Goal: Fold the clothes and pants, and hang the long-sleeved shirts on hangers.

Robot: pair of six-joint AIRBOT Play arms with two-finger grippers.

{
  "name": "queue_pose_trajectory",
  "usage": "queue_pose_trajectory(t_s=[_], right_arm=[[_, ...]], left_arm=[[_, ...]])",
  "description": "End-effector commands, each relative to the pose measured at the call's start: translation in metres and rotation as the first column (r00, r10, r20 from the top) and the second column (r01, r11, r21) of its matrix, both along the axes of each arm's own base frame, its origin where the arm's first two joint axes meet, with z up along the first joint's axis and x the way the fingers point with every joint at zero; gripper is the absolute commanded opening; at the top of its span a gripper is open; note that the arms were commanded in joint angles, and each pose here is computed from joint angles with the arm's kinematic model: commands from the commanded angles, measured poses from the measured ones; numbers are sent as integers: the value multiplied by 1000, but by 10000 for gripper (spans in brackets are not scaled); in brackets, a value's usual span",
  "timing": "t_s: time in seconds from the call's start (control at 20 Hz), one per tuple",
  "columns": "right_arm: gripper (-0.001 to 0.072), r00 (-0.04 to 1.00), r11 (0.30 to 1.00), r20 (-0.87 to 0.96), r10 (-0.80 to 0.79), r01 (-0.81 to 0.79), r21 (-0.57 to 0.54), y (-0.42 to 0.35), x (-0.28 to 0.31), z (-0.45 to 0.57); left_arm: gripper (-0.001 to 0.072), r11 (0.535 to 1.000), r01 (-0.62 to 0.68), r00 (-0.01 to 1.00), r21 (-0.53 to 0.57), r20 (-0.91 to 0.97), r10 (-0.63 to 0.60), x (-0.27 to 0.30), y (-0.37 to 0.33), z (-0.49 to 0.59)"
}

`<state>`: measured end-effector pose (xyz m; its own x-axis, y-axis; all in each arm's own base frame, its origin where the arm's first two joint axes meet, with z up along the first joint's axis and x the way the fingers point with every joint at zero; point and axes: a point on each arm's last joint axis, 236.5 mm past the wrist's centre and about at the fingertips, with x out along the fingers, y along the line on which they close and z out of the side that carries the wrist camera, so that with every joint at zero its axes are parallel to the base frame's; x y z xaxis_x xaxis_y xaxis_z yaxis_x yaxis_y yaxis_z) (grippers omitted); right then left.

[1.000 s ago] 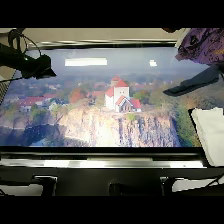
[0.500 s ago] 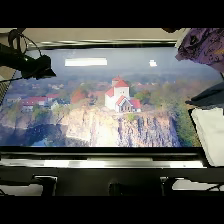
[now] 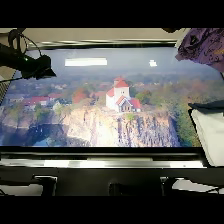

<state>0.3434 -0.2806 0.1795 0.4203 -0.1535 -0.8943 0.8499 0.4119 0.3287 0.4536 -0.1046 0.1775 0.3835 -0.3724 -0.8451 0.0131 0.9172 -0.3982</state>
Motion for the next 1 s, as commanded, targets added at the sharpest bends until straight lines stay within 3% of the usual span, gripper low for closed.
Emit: queue_pose_trajectory(t_s=[0.0, 0.25, 0.45, 0.95], right_arm=[[30, 984, 999, -179, 13, -20, -36, -7, -43, -19], [30, 961, 993, -266, -74, 95, 66, -12, -96, -73], [30, 938, 984, -342, -54, 108, 142, -5, -121, -116], [29, 825, 983, -564, -11, 112, 146, 3, -180, -189]], left_arm=[[16, 1000, -1, 1000, 0, 1, 1, 0, 0, 0], [16, 1000, -1, 1000, 1, 1, 1, 0, 1, 0], [16, 1000, -1, 1000, 1, 0, 1, 0, 0, -1], [16, 1000, -2, 1000, 1, 0, 2, 1, 1, 0]])
